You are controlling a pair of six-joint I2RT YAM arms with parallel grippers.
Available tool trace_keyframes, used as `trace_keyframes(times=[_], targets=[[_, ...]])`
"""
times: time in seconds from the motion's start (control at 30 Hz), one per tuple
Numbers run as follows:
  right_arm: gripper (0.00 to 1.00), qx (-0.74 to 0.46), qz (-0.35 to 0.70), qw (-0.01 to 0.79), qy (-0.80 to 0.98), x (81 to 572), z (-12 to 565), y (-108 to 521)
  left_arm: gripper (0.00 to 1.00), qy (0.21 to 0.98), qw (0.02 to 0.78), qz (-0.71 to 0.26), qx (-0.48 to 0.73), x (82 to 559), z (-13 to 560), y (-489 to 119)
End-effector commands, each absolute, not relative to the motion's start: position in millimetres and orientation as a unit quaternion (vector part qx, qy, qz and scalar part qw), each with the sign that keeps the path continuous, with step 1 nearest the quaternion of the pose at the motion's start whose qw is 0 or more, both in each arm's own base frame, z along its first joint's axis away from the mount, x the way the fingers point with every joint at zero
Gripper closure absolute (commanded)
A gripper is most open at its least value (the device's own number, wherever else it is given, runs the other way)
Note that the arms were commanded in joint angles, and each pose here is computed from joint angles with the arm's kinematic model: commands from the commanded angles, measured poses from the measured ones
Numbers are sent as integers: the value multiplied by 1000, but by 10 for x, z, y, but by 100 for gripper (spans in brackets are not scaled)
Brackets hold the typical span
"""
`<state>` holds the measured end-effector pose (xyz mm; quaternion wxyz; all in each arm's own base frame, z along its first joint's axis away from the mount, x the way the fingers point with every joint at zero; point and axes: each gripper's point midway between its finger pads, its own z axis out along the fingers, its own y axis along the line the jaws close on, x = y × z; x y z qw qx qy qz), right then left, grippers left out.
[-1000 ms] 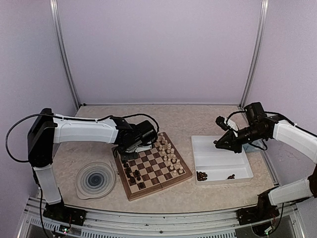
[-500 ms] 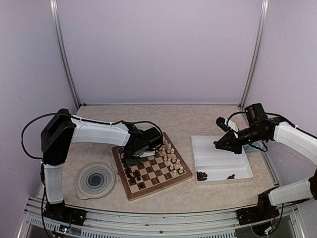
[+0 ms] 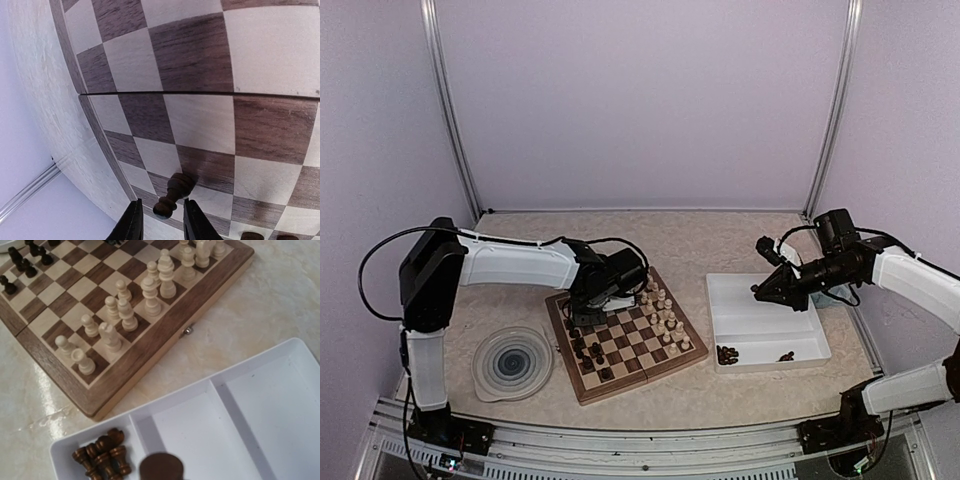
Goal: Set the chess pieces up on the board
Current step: Place the pawn at h7.
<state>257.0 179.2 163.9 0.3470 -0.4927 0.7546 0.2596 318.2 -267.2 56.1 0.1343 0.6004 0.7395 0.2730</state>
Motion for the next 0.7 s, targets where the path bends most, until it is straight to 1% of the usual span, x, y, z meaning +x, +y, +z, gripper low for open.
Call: trace_keyframes(times=[0.0, 0.1, 0.2, 0.27, 0.33, 0.43, 0.5, 0.6, 0.67], targets=[[96, -499, 269, 345, 748, 2525, 1637, 1839, 70, 759, 175, 227, 584, 3207, 889, -2788], [96, -498, 270, 343, 750, 2529, 1634, 1838, 68, 768, 184, 188, 584, 3120, 1024, -2823], [96, -498, 270, 343, 750, 2536, 1632, 1841, 66, 783, 217, 139, 566, 3086, 1272, -2902], [96, -498, 271, 342, 750, 2541, 1624, 1844, 63, 808, 246, 113, 523, 3187, 1473, -2898], [96, -497, 271, 340, 751, 2549, 1607, 1844, 63, 841, 261, 88, 466, 3333, 1587, -2846], [97, -496, 271, 338, 752, 2558, 1578, 1844, 64, 889, 260, 34, 375, 3568, 1574, -2741], [97, -496, 270, 337, 753, 2563, 1565, 1842, 65, 910, 248, -15, 332, 3633, 1477, -2729], [97, -494, 265, 337, 756, 2563, 1533, 1823, 65, 920, 233, -67, 306, 3582, 1350, -2790], [97, -493, 262, 336, 758, 2561, 1514, 1812, 64, 923, 231, -83, 295, 3542, 1305, -2812]])
